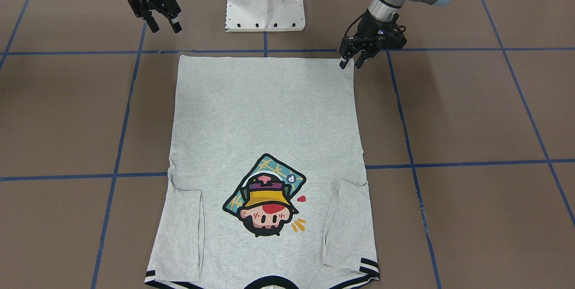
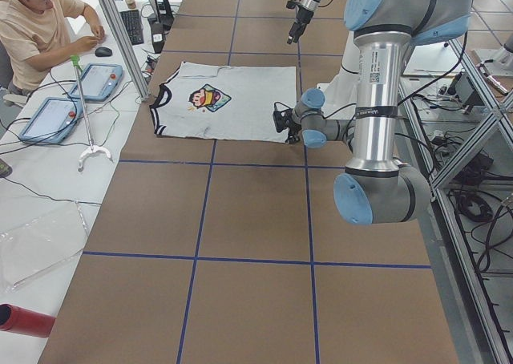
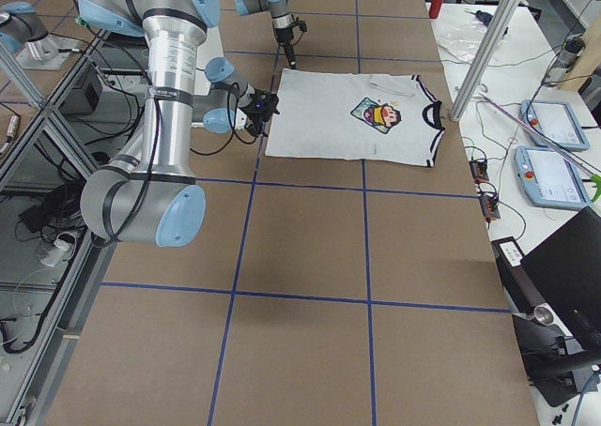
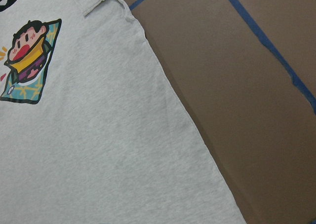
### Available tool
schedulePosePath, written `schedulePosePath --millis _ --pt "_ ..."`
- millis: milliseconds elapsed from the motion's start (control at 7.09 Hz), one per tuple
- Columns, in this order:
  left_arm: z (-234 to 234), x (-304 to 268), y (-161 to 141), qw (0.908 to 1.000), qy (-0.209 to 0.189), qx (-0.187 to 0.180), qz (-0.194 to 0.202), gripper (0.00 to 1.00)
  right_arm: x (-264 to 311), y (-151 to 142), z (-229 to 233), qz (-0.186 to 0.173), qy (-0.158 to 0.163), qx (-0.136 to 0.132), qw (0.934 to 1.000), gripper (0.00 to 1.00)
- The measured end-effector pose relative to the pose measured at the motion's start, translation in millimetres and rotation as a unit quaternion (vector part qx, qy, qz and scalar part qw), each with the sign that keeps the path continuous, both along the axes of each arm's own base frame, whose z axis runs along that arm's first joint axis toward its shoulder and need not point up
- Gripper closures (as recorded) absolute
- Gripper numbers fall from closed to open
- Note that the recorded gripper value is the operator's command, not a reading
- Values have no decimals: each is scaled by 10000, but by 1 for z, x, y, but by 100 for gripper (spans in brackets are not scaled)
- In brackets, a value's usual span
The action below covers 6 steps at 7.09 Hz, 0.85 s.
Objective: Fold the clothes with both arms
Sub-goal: 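Lower both grippers onto the hem corners of the grey shirt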
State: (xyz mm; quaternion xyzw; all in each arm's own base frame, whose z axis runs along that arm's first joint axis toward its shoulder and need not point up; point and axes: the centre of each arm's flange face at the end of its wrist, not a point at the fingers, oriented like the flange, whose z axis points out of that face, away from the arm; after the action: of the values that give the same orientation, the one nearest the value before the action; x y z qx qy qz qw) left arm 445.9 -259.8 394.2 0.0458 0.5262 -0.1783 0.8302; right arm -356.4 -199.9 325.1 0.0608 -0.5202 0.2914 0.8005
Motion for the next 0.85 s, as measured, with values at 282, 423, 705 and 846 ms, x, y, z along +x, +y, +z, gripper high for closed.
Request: schedulePosePath --millis 282,423,705,846 --pt "5 1 5 10000 -50 -3 51 34 0 1 0 -9 1 0 10000 4" --pt "6 3 10 9999 -66 -8 104 34 0 1 0 -11 -1 1 10000 4" --pt "8 7 18 9998 -83 -18 183 35 -1 1 0 -13 -8 1 10000 4" --pt "8 8 20 9998 -80 -19 205 36 -1 1 0 -16 -9 2 10000 4"
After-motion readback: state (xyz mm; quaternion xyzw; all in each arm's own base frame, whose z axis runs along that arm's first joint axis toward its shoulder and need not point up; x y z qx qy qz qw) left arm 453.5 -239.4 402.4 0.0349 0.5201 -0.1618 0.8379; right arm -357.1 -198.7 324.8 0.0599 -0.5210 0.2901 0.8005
